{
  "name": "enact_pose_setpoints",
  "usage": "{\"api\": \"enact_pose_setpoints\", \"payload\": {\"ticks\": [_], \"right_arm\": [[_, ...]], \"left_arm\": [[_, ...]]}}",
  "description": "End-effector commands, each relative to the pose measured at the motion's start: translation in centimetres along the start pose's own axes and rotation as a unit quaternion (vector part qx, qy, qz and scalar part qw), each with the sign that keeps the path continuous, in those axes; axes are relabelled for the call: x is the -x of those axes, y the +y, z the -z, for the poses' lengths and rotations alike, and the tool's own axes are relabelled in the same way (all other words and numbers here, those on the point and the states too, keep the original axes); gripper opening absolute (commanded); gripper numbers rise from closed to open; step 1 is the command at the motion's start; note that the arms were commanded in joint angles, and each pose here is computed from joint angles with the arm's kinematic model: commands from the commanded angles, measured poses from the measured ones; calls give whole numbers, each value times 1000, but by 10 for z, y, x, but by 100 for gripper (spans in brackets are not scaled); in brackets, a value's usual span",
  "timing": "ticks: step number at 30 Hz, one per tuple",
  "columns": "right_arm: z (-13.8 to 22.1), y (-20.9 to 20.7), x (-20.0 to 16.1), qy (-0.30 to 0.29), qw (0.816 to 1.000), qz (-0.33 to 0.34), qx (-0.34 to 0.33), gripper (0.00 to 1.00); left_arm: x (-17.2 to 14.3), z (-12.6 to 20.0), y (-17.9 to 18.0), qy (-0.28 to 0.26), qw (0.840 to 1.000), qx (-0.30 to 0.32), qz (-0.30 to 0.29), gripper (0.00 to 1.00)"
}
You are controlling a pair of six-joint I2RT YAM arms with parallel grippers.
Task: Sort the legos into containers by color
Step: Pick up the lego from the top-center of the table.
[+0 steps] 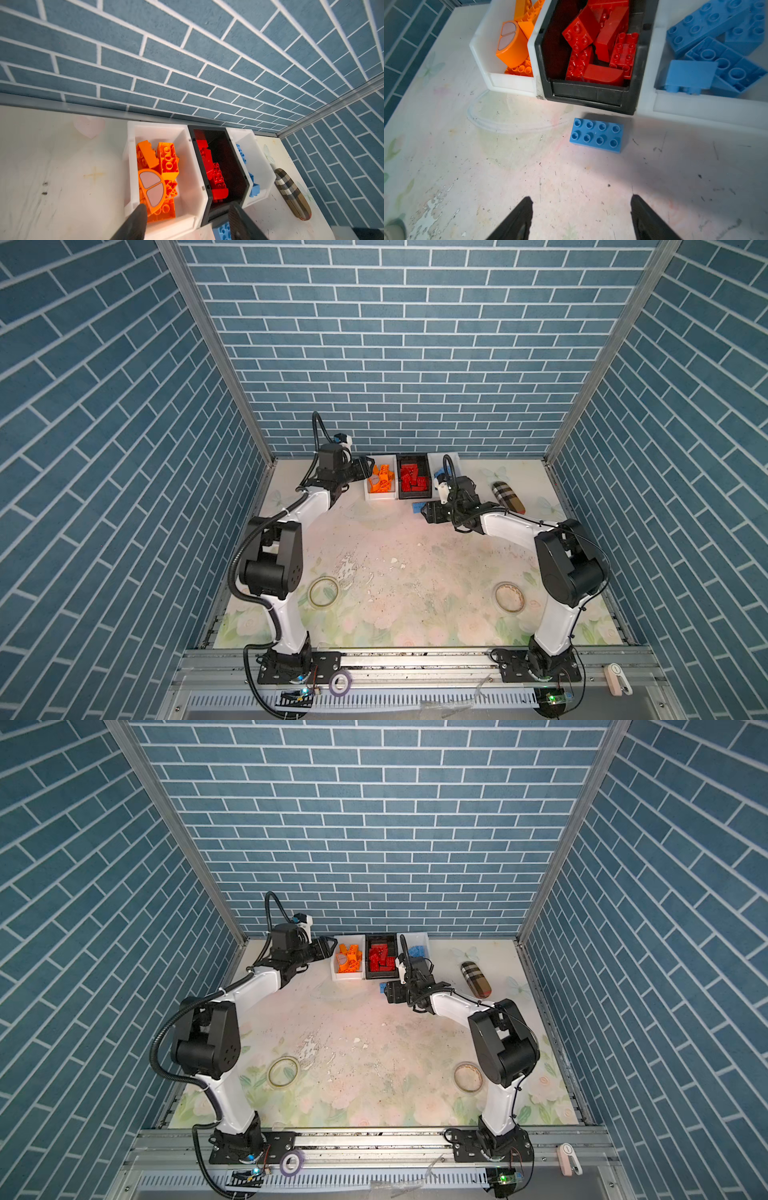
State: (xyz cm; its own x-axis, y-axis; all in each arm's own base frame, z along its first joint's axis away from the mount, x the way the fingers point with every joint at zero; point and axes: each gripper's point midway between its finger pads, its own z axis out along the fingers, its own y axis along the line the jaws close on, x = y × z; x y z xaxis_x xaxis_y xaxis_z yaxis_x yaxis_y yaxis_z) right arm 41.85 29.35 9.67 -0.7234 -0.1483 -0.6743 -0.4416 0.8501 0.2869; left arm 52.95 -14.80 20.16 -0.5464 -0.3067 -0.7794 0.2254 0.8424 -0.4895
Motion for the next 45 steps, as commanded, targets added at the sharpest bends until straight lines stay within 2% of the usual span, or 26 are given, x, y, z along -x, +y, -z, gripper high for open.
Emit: {"api": "enact_pose_setpoints", "payload": {"ticks": [1, 5, 12, 19, 32, 38, 45], "right_arm": [[-14, -8, -2, 24, 999, 20, -36, 78], [-36, -14, -7, 50, 996, 28, -65, 78], [-57, -23, -5, 59, 993, 14, -97, 79], [-74, -19, -7, 64, 992, 19, -103, 81], [-91, -28, -13, 62, 984, 29, -163, 82], [-91, -34, -16, 56, 979, 17, -193, 74], [-72, -33, -15, 37, 979, 22, -200, 56]], "left_arm": [[-10, 17, 1, -11, 1000, 9, -4, 65], [-28, 40, -1, -3, 1000, 16, -1, 65], [-49, 74, 4, 6, 999, 45, -16, 66], [-72, 100, 8, 16, 998, 55, -12, 67], [-103, 115, 12, 40, 998, 54, 2, 68], [-108, 119, 12, 50, 997, 56, -4, 68], [-106, 125, 10, 44, 997, 57, -9, 68]]}}
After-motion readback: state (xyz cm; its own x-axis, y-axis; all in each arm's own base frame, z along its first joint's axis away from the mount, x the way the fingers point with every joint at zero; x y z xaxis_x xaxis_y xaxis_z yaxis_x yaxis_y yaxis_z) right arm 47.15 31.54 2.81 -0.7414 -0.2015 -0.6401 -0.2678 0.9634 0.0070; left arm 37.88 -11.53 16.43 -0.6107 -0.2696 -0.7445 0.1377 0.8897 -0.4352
